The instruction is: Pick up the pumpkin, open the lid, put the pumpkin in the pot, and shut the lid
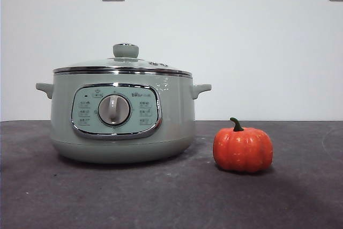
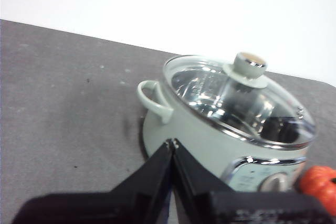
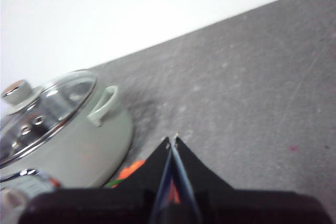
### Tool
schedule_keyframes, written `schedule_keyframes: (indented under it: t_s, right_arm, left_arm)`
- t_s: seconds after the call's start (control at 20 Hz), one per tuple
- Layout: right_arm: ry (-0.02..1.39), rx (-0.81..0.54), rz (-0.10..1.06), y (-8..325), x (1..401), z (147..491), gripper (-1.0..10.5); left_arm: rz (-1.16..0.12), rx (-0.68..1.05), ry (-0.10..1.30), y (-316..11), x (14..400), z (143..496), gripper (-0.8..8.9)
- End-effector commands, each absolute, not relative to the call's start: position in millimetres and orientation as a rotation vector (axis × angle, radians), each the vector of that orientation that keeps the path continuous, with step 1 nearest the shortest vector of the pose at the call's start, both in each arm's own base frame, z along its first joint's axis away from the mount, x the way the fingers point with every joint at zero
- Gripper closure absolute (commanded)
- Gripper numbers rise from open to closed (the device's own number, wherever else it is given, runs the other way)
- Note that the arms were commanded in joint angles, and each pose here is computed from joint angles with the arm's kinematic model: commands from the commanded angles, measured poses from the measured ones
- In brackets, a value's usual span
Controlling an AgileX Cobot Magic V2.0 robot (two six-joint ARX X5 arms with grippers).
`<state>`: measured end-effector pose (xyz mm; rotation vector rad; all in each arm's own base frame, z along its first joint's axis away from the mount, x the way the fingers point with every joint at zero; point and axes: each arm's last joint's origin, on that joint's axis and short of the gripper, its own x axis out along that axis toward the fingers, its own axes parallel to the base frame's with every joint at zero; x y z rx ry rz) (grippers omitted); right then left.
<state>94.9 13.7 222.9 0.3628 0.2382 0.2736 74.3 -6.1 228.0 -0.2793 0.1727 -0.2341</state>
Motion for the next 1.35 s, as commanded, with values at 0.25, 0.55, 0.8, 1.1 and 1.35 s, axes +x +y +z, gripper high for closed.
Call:
schedule_keyframes:
  t_s: [0.25, 0.55, 0.8, 1.1, 1.35]
  right_arm:
    - [0.321, 0.266, 0.409, 17.6, 94.8, 281.5, 9.6]
    - [0.463, 0.162, 0.47, 19.3, 97.4, 323.2, 9.6]
    - [0.57, 0.101, 0.565, 22.4, 97.6, 347.4, 9.6]
    - [0.648, 0.05, 0.62, 24.8, 94.1, 357.3, 9.6]
    - [0.651, 0.048, 0.625, 25.5, 94.1, 357.2, 8.7]
  left_arm:
    - [-0.358, -0.221, 0.236, -9.5, 69.0, 272.1, 8.22]
    - [-0.492, -0.16, 0.307, -12.9, 69.3, 301.6, 8.22]
    - [-0.578, -0.13, 0.364, -14.9, 68.8, 318.1, 8.22]
    - [-0.653, -0.112, 0.444, -16.7, 65.3, 324.9, 8.22]
    - [-0.663, -0.114, 0.446, -17.4, 65.2, 324.9, 6.92]
